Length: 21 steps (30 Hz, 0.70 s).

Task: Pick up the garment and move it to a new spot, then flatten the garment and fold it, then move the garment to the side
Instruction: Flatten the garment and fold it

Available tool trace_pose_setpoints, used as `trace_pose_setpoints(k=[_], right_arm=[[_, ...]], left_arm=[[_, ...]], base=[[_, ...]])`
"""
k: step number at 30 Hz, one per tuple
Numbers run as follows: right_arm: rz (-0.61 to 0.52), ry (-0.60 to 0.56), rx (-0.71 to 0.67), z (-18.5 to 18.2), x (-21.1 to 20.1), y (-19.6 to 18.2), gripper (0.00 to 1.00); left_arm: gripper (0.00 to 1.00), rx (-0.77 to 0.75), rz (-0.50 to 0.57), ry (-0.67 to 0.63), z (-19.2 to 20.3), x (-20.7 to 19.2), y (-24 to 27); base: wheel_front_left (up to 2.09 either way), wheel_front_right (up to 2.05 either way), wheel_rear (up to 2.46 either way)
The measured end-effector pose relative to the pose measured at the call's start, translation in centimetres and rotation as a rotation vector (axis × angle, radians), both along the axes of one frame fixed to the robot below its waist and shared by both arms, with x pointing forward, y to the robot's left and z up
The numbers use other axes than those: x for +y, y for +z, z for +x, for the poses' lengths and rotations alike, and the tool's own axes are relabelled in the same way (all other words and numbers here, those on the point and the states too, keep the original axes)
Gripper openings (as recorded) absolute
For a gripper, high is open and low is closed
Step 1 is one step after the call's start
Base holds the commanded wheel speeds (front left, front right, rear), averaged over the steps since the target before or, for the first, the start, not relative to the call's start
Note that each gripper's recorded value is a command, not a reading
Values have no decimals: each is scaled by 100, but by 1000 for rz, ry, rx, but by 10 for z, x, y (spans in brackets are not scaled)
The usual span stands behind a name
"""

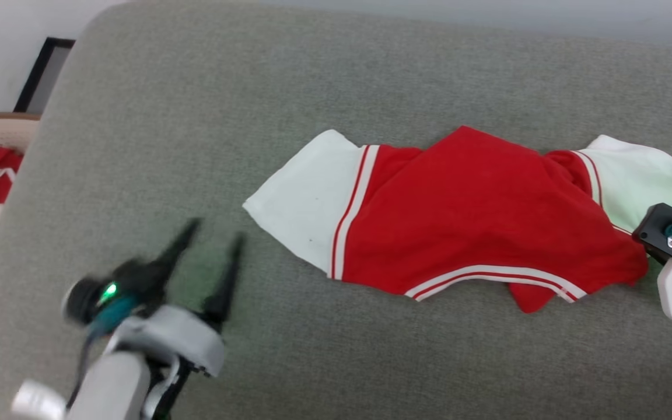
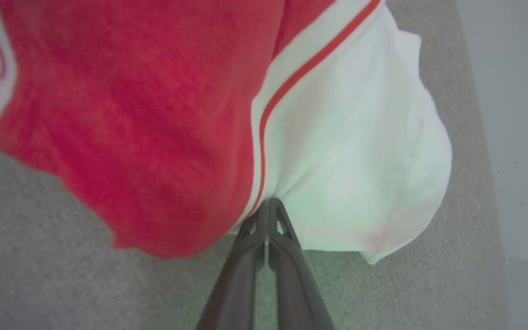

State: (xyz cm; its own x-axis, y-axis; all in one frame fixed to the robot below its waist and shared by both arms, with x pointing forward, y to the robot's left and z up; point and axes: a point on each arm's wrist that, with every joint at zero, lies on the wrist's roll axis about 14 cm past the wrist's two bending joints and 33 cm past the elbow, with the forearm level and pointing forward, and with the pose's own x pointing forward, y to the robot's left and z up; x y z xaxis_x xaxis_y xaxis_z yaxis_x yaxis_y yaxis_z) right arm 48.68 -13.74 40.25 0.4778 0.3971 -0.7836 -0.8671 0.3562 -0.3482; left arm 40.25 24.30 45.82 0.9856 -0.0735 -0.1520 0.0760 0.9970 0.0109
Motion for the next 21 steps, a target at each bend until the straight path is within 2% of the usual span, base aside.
trace_pose_setpoints(k=[5, 11, 17, 21], right_arm=[[6, -3, -6, 3, 1, 3, 0], [12, 3, 4, 7, 6, -2, 0], [22, -1, 9, 11, 6, -6, 0], [28, -5, 17, 12, 5, -9, 0]], left_arm=[[100, 316, 137, -327, 1, -36, -21], [100, 564, 242, -510, 4, -44, -21], [100, 643, 290, -618, 12, -60, -33], [100, 631, 287, -629, 25, -66, -39]], base=[[0, 0, 0], [0, 0, 0], [0, 0, 0], [0, 0, 0]])
